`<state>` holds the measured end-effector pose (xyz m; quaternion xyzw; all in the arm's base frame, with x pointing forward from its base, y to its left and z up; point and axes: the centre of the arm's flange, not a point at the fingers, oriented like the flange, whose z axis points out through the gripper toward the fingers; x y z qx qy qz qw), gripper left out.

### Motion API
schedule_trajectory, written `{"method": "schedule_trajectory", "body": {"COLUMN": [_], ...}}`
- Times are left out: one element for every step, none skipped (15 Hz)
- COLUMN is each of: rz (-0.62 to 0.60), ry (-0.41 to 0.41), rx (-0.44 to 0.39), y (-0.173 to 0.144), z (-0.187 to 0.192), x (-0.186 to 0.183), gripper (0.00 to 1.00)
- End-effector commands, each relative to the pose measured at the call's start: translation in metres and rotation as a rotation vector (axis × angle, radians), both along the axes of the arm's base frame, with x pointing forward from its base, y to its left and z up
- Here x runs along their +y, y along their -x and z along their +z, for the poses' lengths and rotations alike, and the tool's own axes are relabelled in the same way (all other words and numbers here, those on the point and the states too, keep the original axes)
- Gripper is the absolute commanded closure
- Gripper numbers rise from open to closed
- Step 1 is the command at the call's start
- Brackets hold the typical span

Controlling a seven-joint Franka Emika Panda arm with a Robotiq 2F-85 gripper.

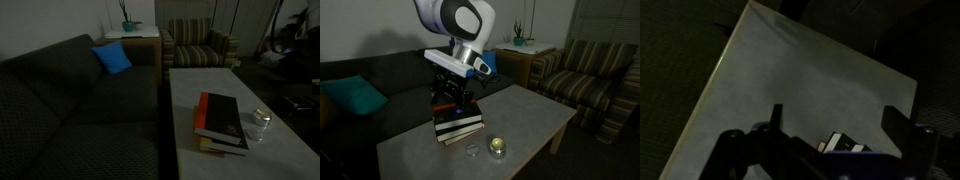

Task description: Cover the silver bottle with the silver lid

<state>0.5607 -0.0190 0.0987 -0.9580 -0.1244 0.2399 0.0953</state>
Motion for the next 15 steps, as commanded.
{"method": "schedule_trajectory", "body": {"rz": [0.002,0.004,0.004,0.004,0.004,0.004,0.002,-0.006,-0.014,-0.026,-0.055,-0.068,-0.092,-0.108,-0.122], "ry": [-0.002,-0.002,-0.002,-0.002,-0.002,-0.002,0.006,0.024,0.035,0.040,0.048,0.052,0.061,0.066,0.074], "rx": [0.009,0.013,0.011,0.007,0.004,0.002,-0.018,-0.023,-0.034,-0.041,-0.043,-0.040,-0.035,-0.025,-0.013], "y": [0.000,0.001,0.001,0.000,-0.001,-0.002,-0.005,-0.010,-0.016,-0.021,-0.028,-0.031,-0.034,-0.035,-0.036], "z": [-0.008,-0.011,-0.010,-0.007,-0.005,-0.004,-0.006,-0.014,-0.024,-0.033,-0.047,-0.060,-0.076,-0.092,-0.110], "x": [0.001,0.001,0.001,0.001,0.001,0.001,0.007,0.010,0.014,0.017,0.021,0.023,0.025,0.027,0.027], "gripper": [0.00,0.00,0.00,0.00,0.00,0.00,0.00,0.00,0.00,0.00,0.00,0.00,0.00,0.00,0.00]}}
